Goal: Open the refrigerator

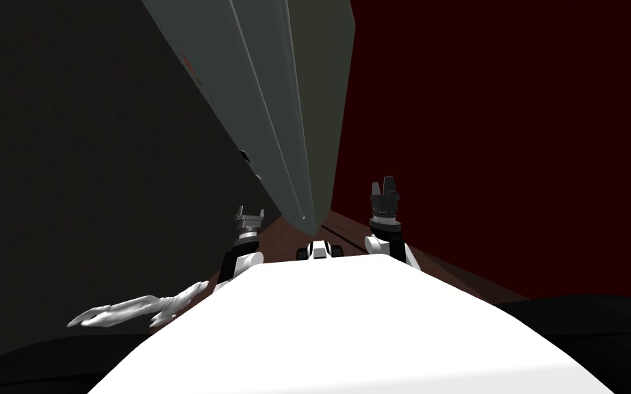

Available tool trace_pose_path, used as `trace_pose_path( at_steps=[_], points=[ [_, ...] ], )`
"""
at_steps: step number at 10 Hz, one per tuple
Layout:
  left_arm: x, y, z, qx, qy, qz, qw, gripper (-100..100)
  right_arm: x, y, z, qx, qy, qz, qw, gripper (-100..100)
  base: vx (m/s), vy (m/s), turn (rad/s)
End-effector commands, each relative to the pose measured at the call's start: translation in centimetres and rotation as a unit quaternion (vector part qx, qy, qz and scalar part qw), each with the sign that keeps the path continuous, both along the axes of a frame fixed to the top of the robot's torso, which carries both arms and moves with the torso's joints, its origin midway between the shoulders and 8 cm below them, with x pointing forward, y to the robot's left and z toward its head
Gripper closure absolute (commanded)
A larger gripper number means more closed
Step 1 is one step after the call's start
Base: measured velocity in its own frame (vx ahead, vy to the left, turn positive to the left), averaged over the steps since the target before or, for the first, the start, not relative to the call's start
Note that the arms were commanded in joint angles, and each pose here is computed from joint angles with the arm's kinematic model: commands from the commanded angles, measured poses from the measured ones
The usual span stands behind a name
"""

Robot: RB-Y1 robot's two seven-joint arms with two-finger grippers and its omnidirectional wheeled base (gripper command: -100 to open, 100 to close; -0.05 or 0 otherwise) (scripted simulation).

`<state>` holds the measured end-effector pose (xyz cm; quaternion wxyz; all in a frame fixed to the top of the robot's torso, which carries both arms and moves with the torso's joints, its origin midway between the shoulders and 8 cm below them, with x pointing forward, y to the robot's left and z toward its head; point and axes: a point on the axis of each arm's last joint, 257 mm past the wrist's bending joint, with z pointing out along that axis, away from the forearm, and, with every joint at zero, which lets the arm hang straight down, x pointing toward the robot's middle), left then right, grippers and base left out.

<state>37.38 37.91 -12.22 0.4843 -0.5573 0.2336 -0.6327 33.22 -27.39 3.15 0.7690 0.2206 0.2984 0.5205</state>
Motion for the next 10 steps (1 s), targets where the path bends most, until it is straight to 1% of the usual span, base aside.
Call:
trace_pose_path(
  at_steps=[1,2,5,7,8,10],
  points=[
    [-0.1,-0.5,-0.8,-0.014,0.021,-0.009,0.9996,-100,0.0,0.0,0.0,0.000,0.000,0.000,1.0000,0,0.065,-0.097,-0.022],
    [-0.2,-0.5,-0.9,-0.016,0.026,-0.011,0.9995,-100,0.0,0.0,0.0,0.000,0.000,0.000,1.0000,0,0.067,-0.101,-0.013],
    [-0.4,-1.1,-1.7,-0.032,0.049,-0.022,0.9981,-100,0.0,0.0,0.0,0.000,0.000,0.000,1.0000,0,0.067,-0.106,-0.017],
    [-0.6,-1.5,-2.1,-0.040,0.062,-0.028,0.9969,-100,0.0,0.0,0.0,0.000,0.000,0.000,1.0000,0,0.065,-0.128,-0.014],
    [-0.7,-1.7,-2.4,-0.046,0.071,-0.032,0.9959,-100,0.0,0.0,0.0,0.000,0.000,0.000,1.0000,0,0.048,-0.097,-0.017],
    [-0.8,-2.0,-2.8,-0.052,0.081,-0.037,0.9946,-100,0.0,0.0,0.0,0.000,0.000,0.000,1.0000,0,0.051,-0.090,-0.014]
  ],
)
